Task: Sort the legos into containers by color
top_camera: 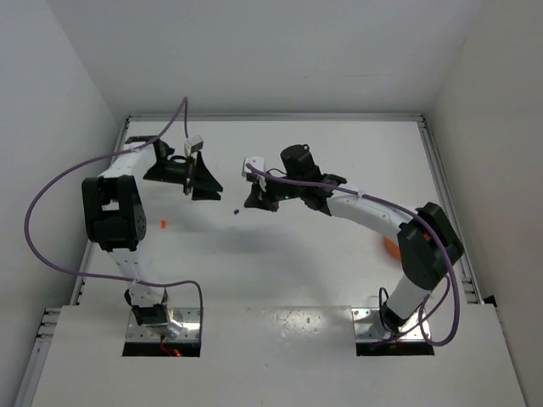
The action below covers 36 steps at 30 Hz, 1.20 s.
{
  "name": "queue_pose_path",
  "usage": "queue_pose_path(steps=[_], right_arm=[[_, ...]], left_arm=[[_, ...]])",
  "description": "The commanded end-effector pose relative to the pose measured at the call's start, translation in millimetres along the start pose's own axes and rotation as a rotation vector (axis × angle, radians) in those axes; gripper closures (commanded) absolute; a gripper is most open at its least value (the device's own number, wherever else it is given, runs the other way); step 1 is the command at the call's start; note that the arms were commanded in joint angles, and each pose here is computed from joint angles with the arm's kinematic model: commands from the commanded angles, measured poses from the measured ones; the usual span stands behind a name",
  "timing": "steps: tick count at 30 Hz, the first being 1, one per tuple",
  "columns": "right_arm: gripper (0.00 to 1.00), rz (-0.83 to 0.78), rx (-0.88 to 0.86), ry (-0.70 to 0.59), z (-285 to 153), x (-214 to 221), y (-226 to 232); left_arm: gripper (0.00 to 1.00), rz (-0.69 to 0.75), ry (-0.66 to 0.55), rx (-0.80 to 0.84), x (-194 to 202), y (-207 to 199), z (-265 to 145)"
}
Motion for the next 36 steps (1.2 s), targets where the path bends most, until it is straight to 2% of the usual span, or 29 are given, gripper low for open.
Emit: queue_pose_path(steps=[1, 2, 3, 4, 10, 11, 13, 14, 17, 18, 19, 22, 23, 24, 25, 27, 32, 36], right_arm=[[1.00, -0.029, 0.074, 0.107, -29.8, 14.2, 5.0], [1.00, -0.022, 0.090, 0.129, -39.5, 19.0, 7.8], [1.00, 0.001, 0.099, 0.180, -48.1, 28.9, 9.8], [1.00, 0.005, 0.127, 0.213, -53.8, 33.6, 11.0], [1.00, 0.102, 0.240, 0.378, -89.5, 61.6, 11.4], [0.90, 0.110, 0.236, 0.389, -88.8, 62.2, 10.8], [0.80, 0.092, 0.237, 0.359, -86.2, 57.7, 8.2], [0.73, 0.099, 0.226, 0.344, -81.2, 55.5, 5.4], [0.64, 0.073, 0.162, 0.301, -55.3, 38.7, 0.8], [0.57, 0.103, 0.112, 0.316, -40.7, 47.1, -5.2], [0.55, 0.077, 0.088, 0.285, -25.3, 27.9, -8.2], [0.53, 0.108, 0.033, 0.348, 20.0, 25.5, -28.1], [0.53, 0.124, 0.007, 0.386, 32.3, 29.0, -26.2], [0.53, 0.104, 0.005, 0.368, 43.8, 17.8, -32.0], [0.53, 0.114, -0.004, 0.408, 58.7, 33.3, -31.9], [0.52, 0.085, 0.001, 0.390, 72.1, 36.7, -33.8], [0.50, 0.094, -0.005, 0.461, 93.2, 54.3, -23.7], [0.46, 0.040, -0.023, 0.466, 95.6, 68.4, -13.7]], left_arm=[[0.40, 0.197, -0.076, -0.098, -29.2, -8.4, -33.5], [0.40, 0.225, -0.092, -0.108, -35.2, -12.4, -39.0], [0.36, 0.270, -0.109, -0.135, -44.1, -18.5, -46.8], [0.27, 0.291, -0.116, -0.140, -48.4, -20.8, -48.2], [0.27, 0.357, -0.115, -0.223, -55.1, -10.9, -47.3], [0.27, 0.370, -0.113, -0.246, -55.8, -5.2, -47.4], [0.28, 0.344, -0.113, -0.274, -50.5, 2.0, -45.8], [0.28, 0.349, -0.125, -0.316, -52.0, 3.3, -47.0], [0.28, 0.322, -0.136, -0.366, -44.0, 9.9, -49.6], [0.28, 0.347, -0.136, -0.427, -44.1, 10.8, -52.8], [0.29, 0.320, -0.150, -0.464, -39.9, 14.9, -59.3], [0.29, 0.308, -0.223, -0.605, -38.2, 16.0, -78.2], [0.29, 0.249, -0.267, -0.639, -32.6, 21.0, -89.1], [0.29, 0.260, -0.305, -0.683, -32.7, 19.9, -98.5], [0.29, 0.234, -0.319, -0.688, -29.9, 22.7, -103.3], [0.29, 0.208, -0.358, -0.720, -25.5, 23.1, -120.0], [0.29, 0.098, -0.422, -0.778, -8.7, 33.9, -156.3], [0.28, 0.100, -0.450, -0.787, -4.1, 35.6, -169.6]])
Point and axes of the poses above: each gripper's point midway between its finger pads, its own z axis out along the fingers, its own y axis along the line the jaws close on, x = y × z, the point moved 8 cm from there along -z, back along the fingers, and after that the axes turned 11 degrees about z, right-handed, at the moved point
